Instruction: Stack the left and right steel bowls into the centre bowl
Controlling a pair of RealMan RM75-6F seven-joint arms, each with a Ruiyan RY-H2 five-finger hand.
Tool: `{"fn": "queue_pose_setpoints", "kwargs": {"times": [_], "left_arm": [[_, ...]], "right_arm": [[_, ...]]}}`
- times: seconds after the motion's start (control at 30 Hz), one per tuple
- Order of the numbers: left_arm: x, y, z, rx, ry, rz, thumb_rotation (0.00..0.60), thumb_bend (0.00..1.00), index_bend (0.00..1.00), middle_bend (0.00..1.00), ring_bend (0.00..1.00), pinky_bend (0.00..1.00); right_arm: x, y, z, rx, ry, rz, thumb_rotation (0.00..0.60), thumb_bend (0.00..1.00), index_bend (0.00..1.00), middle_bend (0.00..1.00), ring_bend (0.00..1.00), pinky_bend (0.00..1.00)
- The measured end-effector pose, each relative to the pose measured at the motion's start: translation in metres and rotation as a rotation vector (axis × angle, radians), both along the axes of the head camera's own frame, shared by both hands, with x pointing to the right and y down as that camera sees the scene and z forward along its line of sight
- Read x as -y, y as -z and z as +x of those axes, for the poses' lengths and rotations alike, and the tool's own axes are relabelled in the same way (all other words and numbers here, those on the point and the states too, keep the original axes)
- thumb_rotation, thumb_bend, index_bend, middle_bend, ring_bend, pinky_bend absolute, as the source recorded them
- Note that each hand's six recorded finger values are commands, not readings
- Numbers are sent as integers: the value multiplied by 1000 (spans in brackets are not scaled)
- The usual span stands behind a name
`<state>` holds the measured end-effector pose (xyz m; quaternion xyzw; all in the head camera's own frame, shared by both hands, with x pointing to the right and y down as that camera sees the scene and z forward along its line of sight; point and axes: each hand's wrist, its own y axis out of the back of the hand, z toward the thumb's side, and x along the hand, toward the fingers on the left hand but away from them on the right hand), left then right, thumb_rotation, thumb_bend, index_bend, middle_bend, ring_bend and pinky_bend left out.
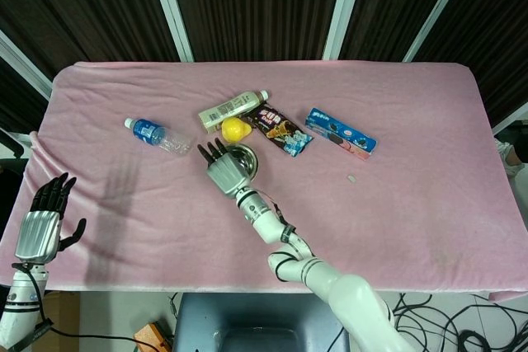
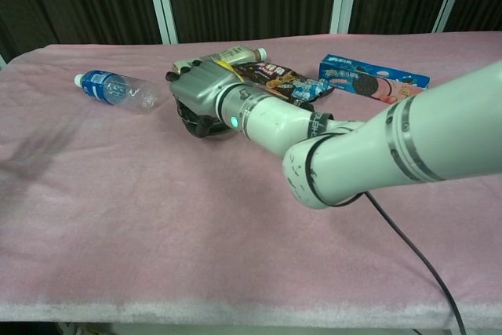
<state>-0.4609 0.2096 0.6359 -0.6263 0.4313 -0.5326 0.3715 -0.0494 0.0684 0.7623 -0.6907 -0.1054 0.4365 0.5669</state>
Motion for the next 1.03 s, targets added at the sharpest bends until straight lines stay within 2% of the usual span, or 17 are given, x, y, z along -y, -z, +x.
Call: {"fn": "queue_pose_setpoints", "kwargs": {"times": [0.17, 0.3, 0.47, 0.57, 0.6, 0.7, 0.73, 0.83, 0.93, 1.03], "left_arm": [[-3, 0, 6, 0, -20, -2, 600, 375, 0, 0, 0, 103], [-6, 1, 11, 2, -31, 3, 600, 374, 0, 0, 0, 103], [-11, 7, 13, 8, -40, 5, 600, 377, 0, 0, 0, 104], [-19, 16, 10, 23, -39, 5, 600, 380, 0, 0, 0, 103], [-22, 19, 8, 34, -37, -1, 600, 381, 0, 0, 0, 102], [-29, 26, 4, 81, -37, -29, 600, 382, 0, 0, 0, 102], [-31, 29, 5, 89, -36, -38, 600, 382, 0, 0, 0, 101], [-38, 39, 10, 109, -37, -63, 600, 382, 0, 0, 0, 101], [-42, 52, 13, 130, -51, -63, 600, 382, 0, 0, 0, 101], [-45, 58, 14, 131, -57, -55, 600, 382, 0, 0, 0, 101]], "right_arm": [[1, 9, 12, 44, 10, 3, 600, 338, 25, 0, 0, 0], [2, 28, 28, 96, 25, 0, 570, 318, 0, 0, 0, 0], [0, 71, 71, 151, 41, 3, 561, 316, 0, 0, 0, 0], [-2, 105, 127, 158, 10, 20, 560, 316, 0, 0, 0, 0], [-4, 116, 151, 150, -14, 28, 561, 316, 0, 0, 0, 0], [-19, 148, 248, 95, -165, 56, 585, 316, 0, 0, 0, 0], [-31, 158, 287, 71, -251, 61, 595, 316, 0, 0, 0, 0], [-73, 181, 374, 49, -493, 61, 600, 316, 0, 0, 0, 0], [-111, 196, 431, 67, -656, 73, 600, 315, 0, 0, 0, 0], [-134, 206, 467, 56, -698, 101, 600, 316, 0, 0, 0, 0]]}}
